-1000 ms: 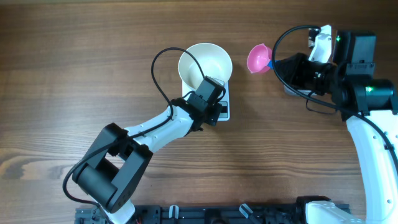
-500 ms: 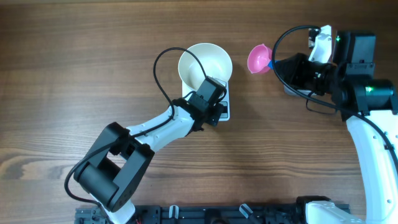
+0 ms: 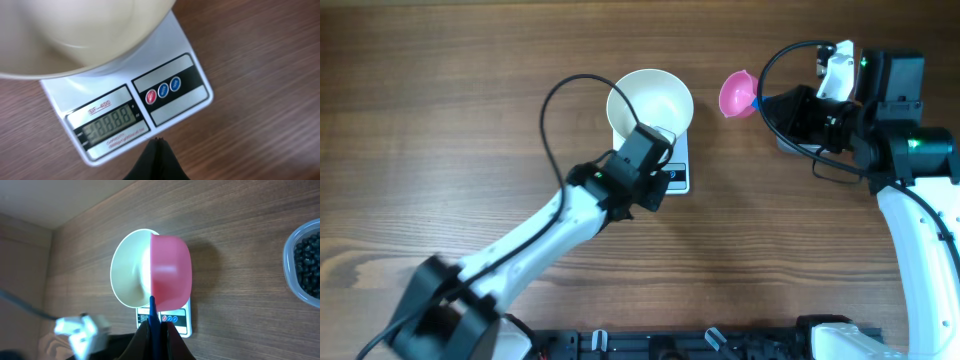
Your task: Scoop item into bowl and weigh 150g on scale
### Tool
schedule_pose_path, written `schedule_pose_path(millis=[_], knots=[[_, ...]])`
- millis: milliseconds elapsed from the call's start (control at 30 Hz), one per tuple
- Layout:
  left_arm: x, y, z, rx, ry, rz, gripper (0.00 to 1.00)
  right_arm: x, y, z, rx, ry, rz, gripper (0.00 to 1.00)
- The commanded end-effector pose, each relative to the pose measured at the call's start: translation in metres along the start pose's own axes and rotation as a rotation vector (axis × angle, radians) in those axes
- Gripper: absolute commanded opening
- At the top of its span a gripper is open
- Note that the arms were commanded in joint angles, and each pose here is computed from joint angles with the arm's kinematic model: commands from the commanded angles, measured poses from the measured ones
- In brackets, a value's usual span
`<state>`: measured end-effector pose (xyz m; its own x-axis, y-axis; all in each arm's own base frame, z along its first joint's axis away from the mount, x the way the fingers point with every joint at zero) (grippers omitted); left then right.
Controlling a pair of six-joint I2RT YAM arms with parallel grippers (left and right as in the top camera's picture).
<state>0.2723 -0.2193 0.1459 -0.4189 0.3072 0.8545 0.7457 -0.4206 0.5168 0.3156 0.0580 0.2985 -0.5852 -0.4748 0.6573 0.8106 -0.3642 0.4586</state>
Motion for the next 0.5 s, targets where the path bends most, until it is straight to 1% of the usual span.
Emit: schedule_pose_path(millis=[0,100,167,267,367,467], knots=[[0.027,0.007,0.012,0.046,0.001,-0.063,0.04,0.009,0.005,0.006,0.035,0.002,-0.038,0.04],[0.044,0.01,0.031,0.08,0.022,-0.093,0.04,0.009,0.005,0.005,0.036,0.002,-0.037,0.04],[0.05,0.008,0.043,0.09,0.034,-0.09,0.04,0.009,0.005,0.005,0.039,0.002,-0.038,0.04],[0.06,0.001,0.066,0.15,0.065,-0.076,0.04,0.009,0.005,0.005,0.04,0.001,-0.038,0.04],[0.07,-0.005,0.075,0.105,0.017,-0.068,0.04,0.009,0.005,0.005,0.039,0.001,-0.038,0.04],[0.079,-0.005,0.077,0.081,-0.037,-0.089,0.04,0.009,0.006,0.006,0.04,0.003,-0.042,0.04]])
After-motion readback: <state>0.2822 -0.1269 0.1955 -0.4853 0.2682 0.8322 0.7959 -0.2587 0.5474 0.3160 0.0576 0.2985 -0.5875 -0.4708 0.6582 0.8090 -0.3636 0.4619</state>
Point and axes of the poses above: each gripper's point midway between its finger pads, its own x axis back along the fingers, its own z axis along the line the jaws close on, y = z × x, the point moved 6 cm from there along x, back along the fingers, and after that the axes turned 3 degrees about -x, right-handed, at the moved point
